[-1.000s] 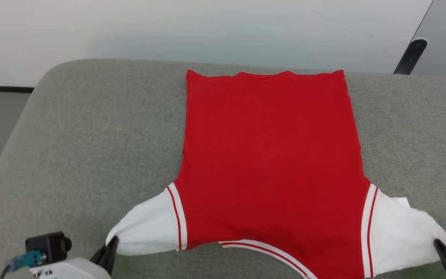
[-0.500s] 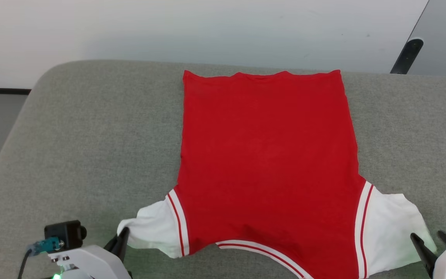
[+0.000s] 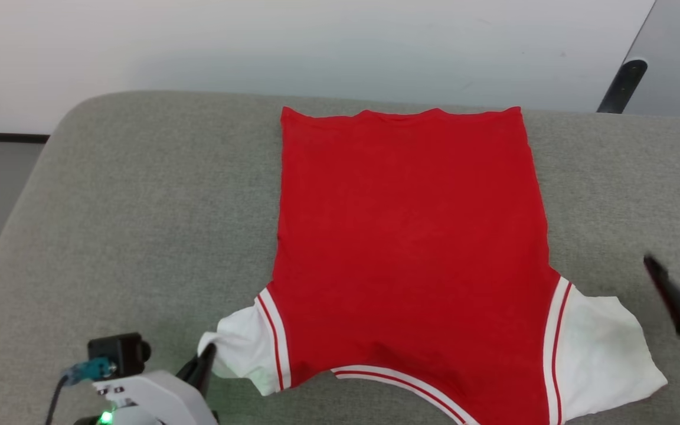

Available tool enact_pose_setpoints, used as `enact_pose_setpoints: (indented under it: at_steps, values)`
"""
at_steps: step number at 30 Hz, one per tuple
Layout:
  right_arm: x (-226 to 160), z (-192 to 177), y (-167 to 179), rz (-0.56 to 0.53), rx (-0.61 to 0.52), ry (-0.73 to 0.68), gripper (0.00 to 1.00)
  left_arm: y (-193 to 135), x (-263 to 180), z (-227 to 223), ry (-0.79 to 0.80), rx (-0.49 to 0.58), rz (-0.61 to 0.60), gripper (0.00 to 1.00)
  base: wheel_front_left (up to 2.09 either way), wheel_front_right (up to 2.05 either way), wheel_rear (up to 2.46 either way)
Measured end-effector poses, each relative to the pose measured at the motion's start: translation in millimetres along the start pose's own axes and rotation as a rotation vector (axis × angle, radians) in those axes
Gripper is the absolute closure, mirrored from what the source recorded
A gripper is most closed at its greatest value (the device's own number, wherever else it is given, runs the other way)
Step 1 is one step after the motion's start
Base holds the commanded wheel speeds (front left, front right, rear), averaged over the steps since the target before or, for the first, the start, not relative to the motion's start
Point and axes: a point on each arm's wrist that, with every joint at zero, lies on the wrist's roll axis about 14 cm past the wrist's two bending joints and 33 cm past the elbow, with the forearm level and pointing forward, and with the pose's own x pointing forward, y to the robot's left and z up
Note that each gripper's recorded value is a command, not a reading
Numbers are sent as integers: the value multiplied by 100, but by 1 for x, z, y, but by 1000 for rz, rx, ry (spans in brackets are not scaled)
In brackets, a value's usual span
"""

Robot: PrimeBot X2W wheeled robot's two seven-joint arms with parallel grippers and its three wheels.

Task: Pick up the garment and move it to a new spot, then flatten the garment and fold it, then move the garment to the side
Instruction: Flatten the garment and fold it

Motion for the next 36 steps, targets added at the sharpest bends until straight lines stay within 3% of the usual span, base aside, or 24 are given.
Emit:
enact_pose_setpoints:
  at_steps: [17, 28, 36]
  values:
    - [115, 118, 10, 51, -104, -172, 0, -20, 16, 8, -18, -7, -65, 100, 0, 0, 0]
    - [222, 79, 1, 30, -98, 103, 0, -14, 43, -5, 16, -35, -58, 100, 0, 0, 0]
    - [277, 24, 2, 15, 25, 355, 0, -7, 59, -19, 54, -51, -42, 100, 0, 0, 0]
